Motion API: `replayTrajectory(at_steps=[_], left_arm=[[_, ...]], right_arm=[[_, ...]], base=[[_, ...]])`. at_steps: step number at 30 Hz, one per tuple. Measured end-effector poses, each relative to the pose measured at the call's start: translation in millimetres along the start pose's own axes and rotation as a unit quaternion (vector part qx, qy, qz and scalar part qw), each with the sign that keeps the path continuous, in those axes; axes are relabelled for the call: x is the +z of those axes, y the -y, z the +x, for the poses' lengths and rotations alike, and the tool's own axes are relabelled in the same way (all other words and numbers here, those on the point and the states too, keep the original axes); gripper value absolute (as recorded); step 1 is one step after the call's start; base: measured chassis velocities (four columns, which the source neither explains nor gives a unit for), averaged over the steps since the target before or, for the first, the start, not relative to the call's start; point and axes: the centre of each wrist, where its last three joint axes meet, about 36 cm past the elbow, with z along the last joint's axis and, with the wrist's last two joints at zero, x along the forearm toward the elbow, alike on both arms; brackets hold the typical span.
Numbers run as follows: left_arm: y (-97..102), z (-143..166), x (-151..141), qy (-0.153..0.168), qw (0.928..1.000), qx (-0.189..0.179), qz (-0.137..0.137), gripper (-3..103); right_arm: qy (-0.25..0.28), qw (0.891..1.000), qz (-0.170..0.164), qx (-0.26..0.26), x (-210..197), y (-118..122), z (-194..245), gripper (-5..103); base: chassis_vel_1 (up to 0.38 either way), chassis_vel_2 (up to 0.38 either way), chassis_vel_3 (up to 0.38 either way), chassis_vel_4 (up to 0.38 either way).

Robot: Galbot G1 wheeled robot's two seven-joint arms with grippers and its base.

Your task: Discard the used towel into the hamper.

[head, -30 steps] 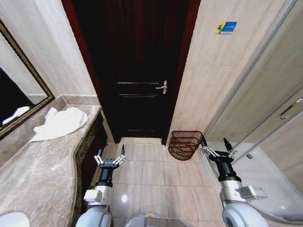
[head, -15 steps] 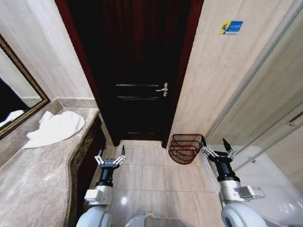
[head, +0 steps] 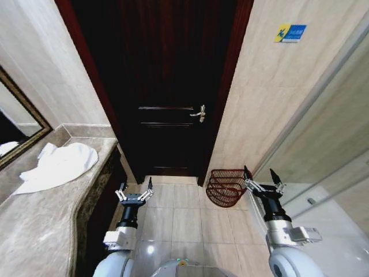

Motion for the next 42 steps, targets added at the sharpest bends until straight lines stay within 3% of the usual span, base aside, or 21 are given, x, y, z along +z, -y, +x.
replayTrajectory(at_steps=[30, 42], left_arm=[[-1.2, -0.9, -1.9, 0.014, 0.9997, -0.022, 0.0, 100], [-1.5, -1.1, -4.1, 0.031, 0.9992, -0.024, -0.004, 100]], right_arm=[[0.015, 1.0, -0.006, 0.003, 1.3, -2.3, -1.5, 100], [0.014, 1.0, -0.005, 0.003, -1.1, -3.8, -1.2, 100]], base=[[-0.147, 0.146, 0.147, -0.157], [-0.025, 0.022, 0.025, -0.019]])
